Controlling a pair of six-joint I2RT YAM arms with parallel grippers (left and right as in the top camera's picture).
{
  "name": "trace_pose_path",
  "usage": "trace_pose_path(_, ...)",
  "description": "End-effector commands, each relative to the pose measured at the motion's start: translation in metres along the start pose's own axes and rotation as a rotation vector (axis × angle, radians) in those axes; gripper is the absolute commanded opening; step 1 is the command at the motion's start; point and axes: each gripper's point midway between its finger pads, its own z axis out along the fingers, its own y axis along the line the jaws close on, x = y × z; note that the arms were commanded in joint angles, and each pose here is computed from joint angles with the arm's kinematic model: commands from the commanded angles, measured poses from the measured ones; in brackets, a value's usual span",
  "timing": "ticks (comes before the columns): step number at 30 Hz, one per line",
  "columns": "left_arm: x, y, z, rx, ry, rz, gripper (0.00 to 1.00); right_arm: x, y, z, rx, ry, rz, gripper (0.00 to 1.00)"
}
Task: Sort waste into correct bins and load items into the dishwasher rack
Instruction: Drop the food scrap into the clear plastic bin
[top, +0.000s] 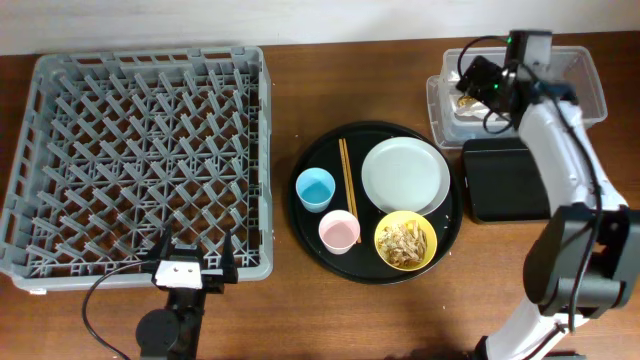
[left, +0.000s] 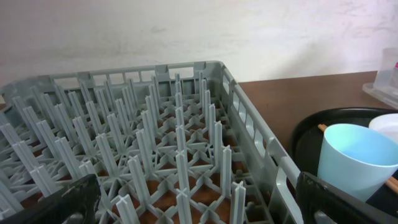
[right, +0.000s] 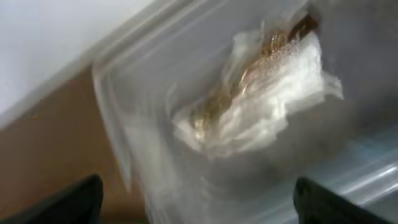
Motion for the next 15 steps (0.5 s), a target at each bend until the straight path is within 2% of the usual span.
trace_pose_path(1,0.002,0.001,0.000,-0.008,0.003,0.015,1.00,-0.014,0.031,-0.080,-0.124,0.062,-0.052,0.99)
trace_pose_path(3,0.002,0.001,0.000,-0.008,0.003,0.015,1.00,0.006,0.030,-0.107,-0.123,0.180,-0.033,0.98)
trace_pose_path(6,0.002,0.001,0.000,-0.008,0.003,0.015,1.00,0.057,0.058,-0.133,-0.352,0.412,-0.173,0.99)
trace_pose_path(10,0.002,0.001,0.000,-0.008,0.003,0.015,1.00,0.106,0.059,-0.154,-0.342,0.583,-0.286,0.98)
trace_pose_path(15,0.002,0.001,0.000,-0.008,0.003,0.015,1.00,0.132,0.040,-0.195,-0.201,0.619,-0.392,0.92)
